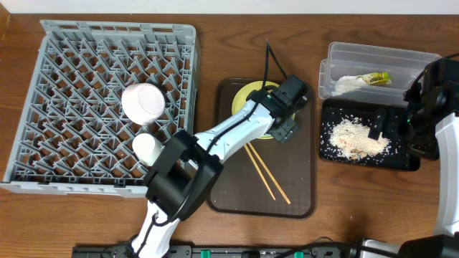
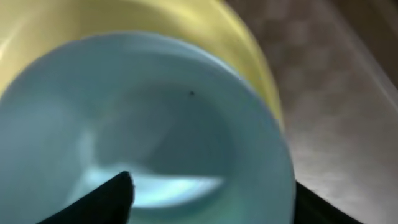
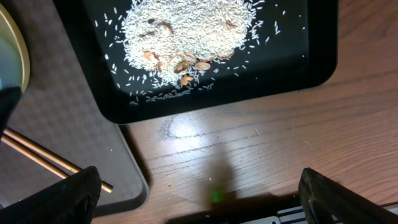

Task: Sort waste into correct bins and load items into the dishwasher
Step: 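Reach the left gripper to the blue bowl on the yellow plate and grasp it, then carry the blue bowl with the left gripper into the dish rack, then release the blue bowl and withdraw the left gripper from the rack, then reach the left gripper to a chopstick on the tray and grasp it, then carry the chopstick with the left gripper and stand it in the rack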

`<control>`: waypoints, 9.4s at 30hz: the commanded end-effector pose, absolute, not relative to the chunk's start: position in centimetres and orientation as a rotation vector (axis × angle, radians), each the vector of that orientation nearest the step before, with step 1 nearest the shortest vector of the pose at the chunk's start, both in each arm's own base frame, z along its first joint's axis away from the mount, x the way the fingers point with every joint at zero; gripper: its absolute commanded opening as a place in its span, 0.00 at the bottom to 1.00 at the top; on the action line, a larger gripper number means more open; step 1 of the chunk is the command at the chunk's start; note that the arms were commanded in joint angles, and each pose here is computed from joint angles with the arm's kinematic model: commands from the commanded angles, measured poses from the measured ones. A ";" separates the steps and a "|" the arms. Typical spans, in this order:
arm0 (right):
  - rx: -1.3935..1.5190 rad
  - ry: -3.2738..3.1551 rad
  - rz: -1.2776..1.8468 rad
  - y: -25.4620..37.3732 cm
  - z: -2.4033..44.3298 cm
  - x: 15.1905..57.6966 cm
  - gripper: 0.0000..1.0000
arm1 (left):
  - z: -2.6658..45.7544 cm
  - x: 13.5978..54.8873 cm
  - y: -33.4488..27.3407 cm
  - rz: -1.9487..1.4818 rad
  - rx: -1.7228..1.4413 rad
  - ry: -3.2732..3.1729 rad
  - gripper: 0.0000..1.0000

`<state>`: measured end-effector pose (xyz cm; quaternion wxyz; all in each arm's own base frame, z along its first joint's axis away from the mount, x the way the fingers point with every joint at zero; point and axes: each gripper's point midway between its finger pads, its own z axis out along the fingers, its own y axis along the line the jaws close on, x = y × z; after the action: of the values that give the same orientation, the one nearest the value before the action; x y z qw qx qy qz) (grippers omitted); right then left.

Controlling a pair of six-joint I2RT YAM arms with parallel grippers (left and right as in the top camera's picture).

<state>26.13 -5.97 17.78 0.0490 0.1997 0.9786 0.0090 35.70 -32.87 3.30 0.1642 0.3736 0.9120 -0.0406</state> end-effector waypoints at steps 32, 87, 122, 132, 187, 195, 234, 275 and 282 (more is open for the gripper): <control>0.632 2.949 0.007 -6.3 18.6 26.1 0.99 | 2.2 38.5 -27.7 0.276 0.974 2.571 0.08; 0.638 2.978 0.008 -6.2 18.5 25.4 0.99 | 21.1 48.8 -4.7 -1.519 -0.005 2.125 0.08; 0.641 2.988 0.008 -6.1 18.5 25.2 0.99 | 22.3 49.5 8.3 -1.341 -0.393 2.033 0.87; 0.639 2.985 0.008 -6.1 18.5 25.2 0.99 | 22.6 42.2 6.4 -0.597 -0.539 2.446 0.88; 0.639 2.985 0.009 -6.1 18.5 25.3 0.99 | 0.9 24.7 -23.1 -0.096 -0.236 3.128 0.88; 0.639 2.985 0.009 -6.1 18.5 25.2 0.99 | -1.0 24.0 -23.4 -0.090 -0.242 3.189 0.88; 0.639 2.986 0.009 -6.1 18.5 25.2 0.99 | 7.7 27.7 -19.8 -0.154 0.104 2.994 0.08; 0.638 2.985 0.020 -6.0 18.5 25.3 0.99 | 12.9 31.7 -13.9 -0.474 -0.223 2.975 0.60; 0.638 2.985 0.020 -6.0 18.5 25.3 0.99 | 10.9 29.2 -18.4 -0.305 -0.368 3.015 0.66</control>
<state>25.18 -5.73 17.73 0.0294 0.2013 0.9790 0.0099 29.87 -17.77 11.94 0.0504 -0.0534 0.9885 -0.1321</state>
